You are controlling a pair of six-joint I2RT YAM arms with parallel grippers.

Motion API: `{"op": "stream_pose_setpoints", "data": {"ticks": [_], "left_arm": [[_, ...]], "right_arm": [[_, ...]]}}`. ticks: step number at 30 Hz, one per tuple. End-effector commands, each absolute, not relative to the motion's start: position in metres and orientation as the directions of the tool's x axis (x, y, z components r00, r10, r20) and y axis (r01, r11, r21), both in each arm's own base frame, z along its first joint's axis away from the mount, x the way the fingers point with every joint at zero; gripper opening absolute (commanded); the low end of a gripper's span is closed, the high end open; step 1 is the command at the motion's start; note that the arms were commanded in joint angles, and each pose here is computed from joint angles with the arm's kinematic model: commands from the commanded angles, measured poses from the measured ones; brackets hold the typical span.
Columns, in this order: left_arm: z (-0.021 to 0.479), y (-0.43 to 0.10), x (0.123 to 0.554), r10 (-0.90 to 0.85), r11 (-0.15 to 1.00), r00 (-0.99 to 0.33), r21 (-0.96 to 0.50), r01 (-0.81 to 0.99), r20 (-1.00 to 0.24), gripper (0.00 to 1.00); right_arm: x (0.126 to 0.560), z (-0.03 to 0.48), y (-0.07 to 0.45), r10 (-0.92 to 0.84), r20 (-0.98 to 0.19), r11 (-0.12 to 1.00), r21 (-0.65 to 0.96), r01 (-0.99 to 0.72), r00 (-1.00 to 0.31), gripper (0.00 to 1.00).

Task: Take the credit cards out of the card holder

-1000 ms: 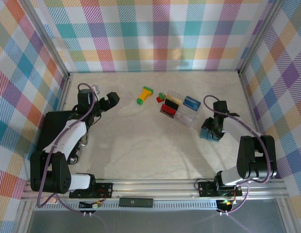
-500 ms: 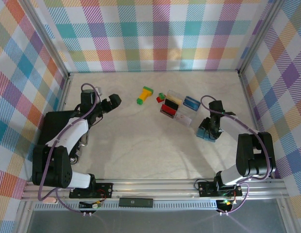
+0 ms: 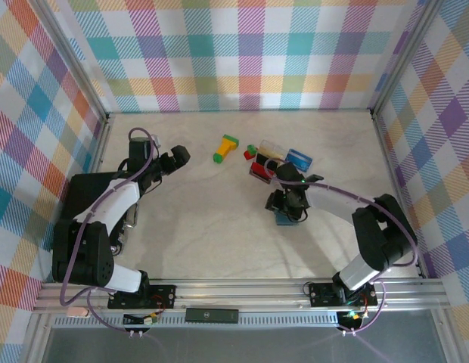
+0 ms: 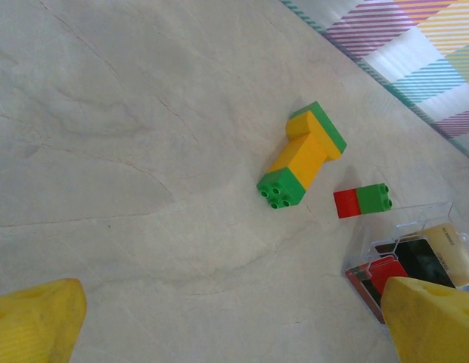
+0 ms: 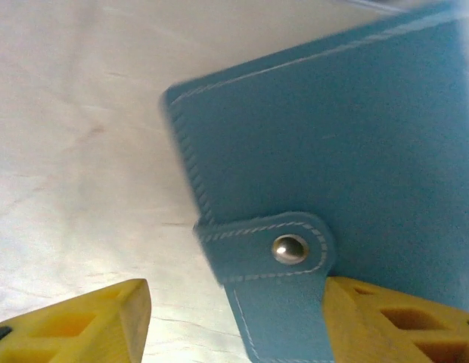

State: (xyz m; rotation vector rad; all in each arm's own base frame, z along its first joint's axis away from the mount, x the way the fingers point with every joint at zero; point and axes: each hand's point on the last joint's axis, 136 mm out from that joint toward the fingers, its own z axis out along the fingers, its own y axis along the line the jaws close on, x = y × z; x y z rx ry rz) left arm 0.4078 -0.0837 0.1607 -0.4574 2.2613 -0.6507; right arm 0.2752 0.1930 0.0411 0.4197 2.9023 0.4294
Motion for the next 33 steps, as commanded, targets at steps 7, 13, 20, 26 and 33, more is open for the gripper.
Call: {"op": "stream_pose_setpoints", "data": {"ticks": [7,13,20,26,33], "left_arm": [[0.161,-0.083,0.4,-0.493,0.82,-0.686,-0.548,-0.162,-0.535,1.0],[0.16,-0.083,0.397,-0.488,0.822,-0.693,-0.547,-0.16,-0.53,1.0],[0.153,-0.088,0.396,-0.485,0.82,-0.707,-0.549,-0.163,-0.514,1.0],[0.147,-0.086,0.391,-0.486,0.824,-0.714,-0.536,-0.182,-0.504,1.0],[0.131,-0.081,0.384,-0.524,0.81,-0.707,-0.534,-0.243,-0.474,1.0]], "right_arm": [[0.29,0.067,0.211,0.214,-0.236,0.948,0.285,0.144,-0.948,0.62],[0.292,0.056,0.17,0.19,-0.27,0.979,0.127,0.161,-0.944,0.62],[0.291,0.035,0.181,0.184,-0.196,0.976,0.154,0.155,-0.963,0.62],[0.286,0.027,0.209,0.136,-0.148,0.976,0.188,0.107,-0.98,0.57],[0.288,0.039,0.278,0.067,-0.152,0.952,0.305,0.017,-0.986,0.57]]}}
